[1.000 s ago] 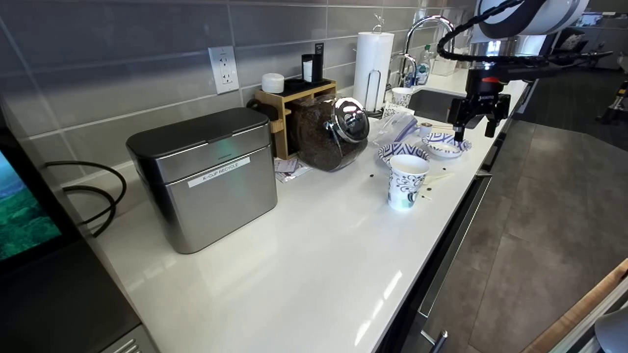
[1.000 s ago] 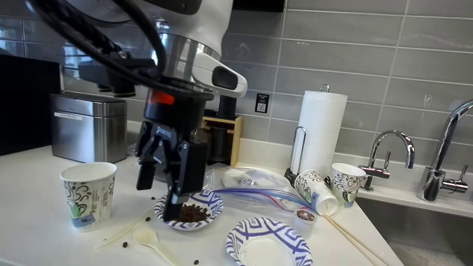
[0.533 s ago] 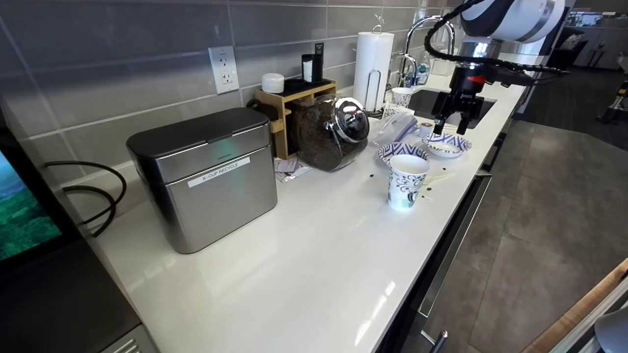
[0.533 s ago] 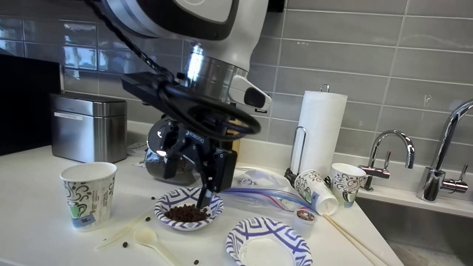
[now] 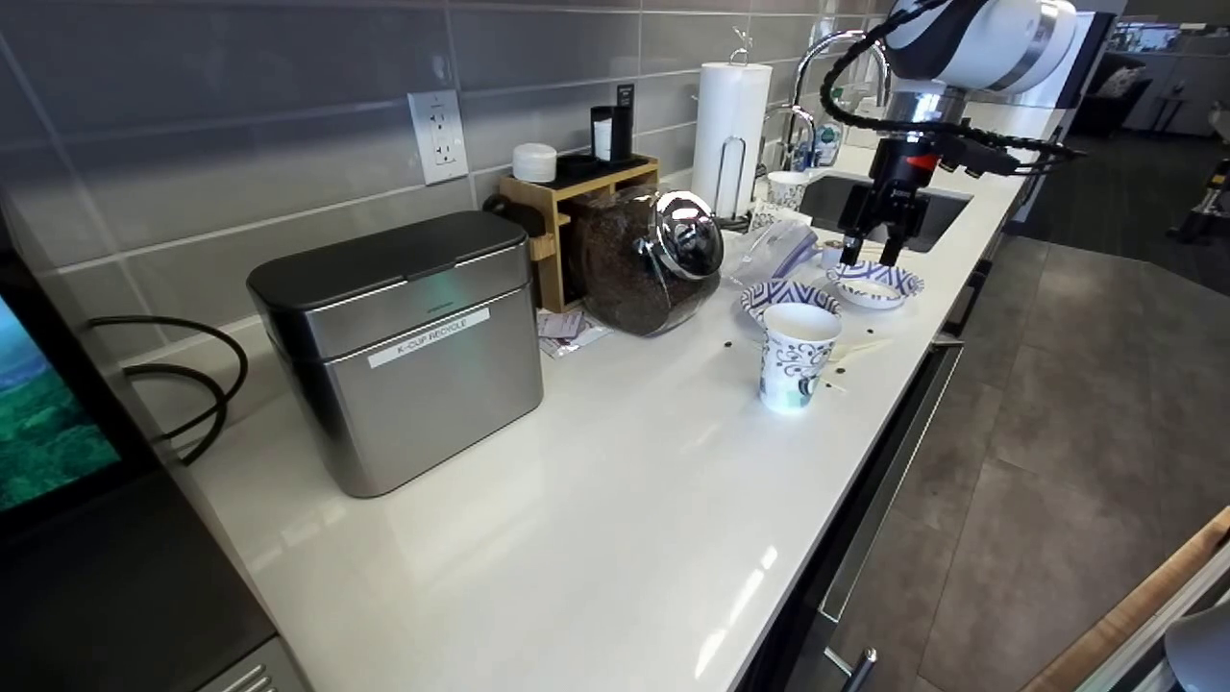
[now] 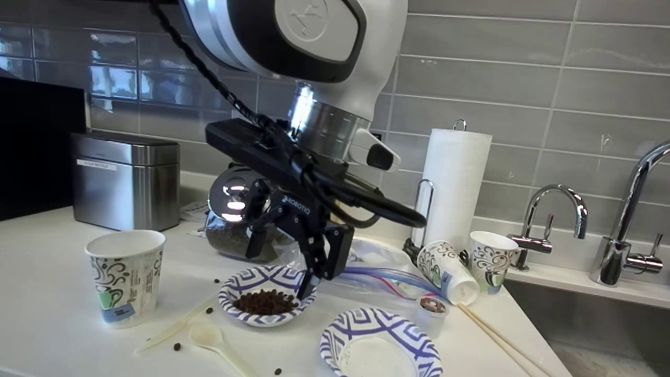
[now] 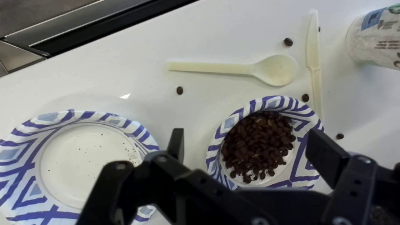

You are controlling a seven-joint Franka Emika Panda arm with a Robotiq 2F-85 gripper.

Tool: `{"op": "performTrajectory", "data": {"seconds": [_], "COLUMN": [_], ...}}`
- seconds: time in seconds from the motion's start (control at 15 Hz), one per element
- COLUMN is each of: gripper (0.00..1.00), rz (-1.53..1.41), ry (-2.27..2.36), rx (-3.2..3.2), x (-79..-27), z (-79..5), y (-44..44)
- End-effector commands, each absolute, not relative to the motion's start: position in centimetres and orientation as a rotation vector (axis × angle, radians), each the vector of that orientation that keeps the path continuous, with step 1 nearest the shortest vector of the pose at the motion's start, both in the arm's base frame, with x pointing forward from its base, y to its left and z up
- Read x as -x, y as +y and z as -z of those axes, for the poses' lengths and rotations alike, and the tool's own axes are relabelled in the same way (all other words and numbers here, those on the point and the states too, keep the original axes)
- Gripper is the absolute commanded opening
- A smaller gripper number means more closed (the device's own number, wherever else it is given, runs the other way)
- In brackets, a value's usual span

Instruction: Pour the contents in the bowl on the left into the bowl on the right.

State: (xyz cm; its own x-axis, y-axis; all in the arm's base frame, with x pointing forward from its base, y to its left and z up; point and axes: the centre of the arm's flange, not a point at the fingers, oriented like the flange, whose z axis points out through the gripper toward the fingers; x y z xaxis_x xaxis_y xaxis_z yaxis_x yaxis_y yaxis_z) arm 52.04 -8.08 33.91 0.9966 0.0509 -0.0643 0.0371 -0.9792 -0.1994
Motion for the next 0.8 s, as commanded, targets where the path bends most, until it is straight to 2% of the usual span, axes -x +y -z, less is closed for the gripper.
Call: {"op": "performTrajectory", "data": {"seconds": [0.0,0.73], "gripper": [1.0,1.0], "rz": [-0.101,-0.055], "ry": [-0.093,-0.173], "rx": [2.901,2.736], "x": [-52.3,-57.2], "z": [-33.5,-30.7], "y": [-8.8,-12.8]}}
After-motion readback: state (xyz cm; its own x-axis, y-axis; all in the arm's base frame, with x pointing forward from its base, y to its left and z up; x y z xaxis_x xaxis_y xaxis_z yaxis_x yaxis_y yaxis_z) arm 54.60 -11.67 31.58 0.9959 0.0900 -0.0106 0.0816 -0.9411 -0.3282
